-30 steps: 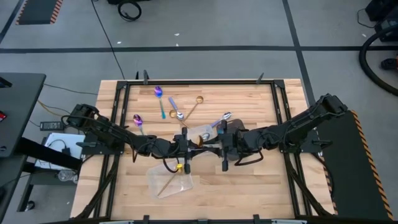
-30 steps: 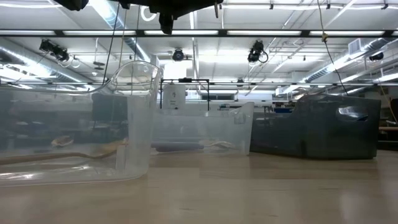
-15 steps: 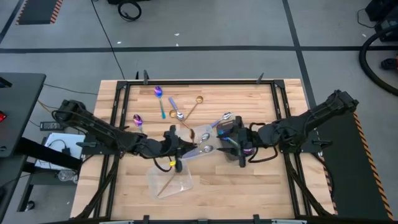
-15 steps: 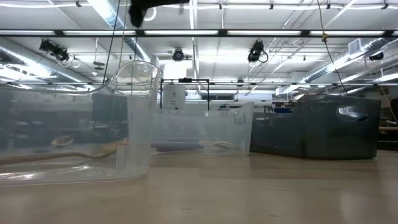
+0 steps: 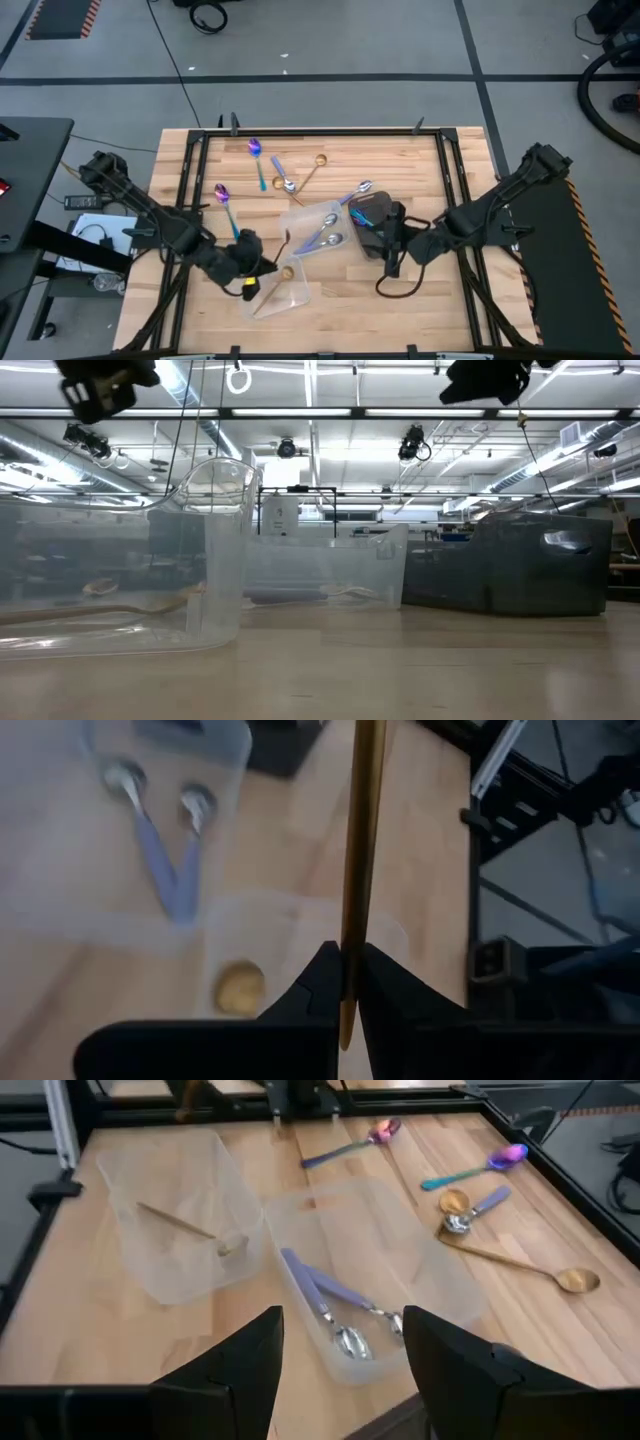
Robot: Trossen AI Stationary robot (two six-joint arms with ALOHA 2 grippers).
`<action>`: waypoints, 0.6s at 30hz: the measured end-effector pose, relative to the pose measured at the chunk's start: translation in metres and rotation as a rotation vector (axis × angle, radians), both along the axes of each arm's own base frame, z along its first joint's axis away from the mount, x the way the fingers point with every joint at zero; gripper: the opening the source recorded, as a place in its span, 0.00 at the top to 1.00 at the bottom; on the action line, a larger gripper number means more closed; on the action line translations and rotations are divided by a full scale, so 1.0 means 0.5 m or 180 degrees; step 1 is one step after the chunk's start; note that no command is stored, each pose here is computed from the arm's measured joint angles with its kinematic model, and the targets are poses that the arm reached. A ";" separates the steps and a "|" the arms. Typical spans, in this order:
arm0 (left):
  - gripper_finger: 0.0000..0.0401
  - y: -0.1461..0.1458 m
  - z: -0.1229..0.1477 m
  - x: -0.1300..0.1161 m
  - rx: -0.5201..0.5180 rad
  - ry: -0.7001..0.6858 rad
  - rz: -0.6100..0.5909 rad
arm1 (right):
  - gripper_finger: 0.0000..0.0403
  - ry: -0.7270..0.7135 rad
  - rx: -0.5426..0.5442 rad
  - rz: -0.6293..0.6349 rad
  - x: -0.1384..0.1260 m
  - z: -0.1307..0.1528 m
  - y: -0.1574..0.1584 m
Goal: Sort silverware by color (type)
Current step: Put the gold spoon into the bottom transparent bin
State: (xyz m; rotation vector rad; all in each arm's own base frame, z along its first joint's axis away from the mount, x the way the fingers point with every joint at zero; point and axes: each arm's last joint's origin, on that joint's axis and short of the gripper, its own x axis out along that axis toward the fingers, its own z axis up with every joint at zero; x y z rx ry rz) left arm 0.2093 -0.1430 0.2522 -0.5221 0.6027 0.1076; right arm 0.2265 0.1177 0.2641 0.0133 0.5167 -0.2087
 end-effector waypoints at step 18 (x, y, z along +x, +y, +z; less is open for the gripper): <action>0.94 -0.092 -0.078 -0.006 -0.0860 0.0996 0.0625 | 0.47 0.0085 -0.0193 0.0031 0.068 -0.173 0.034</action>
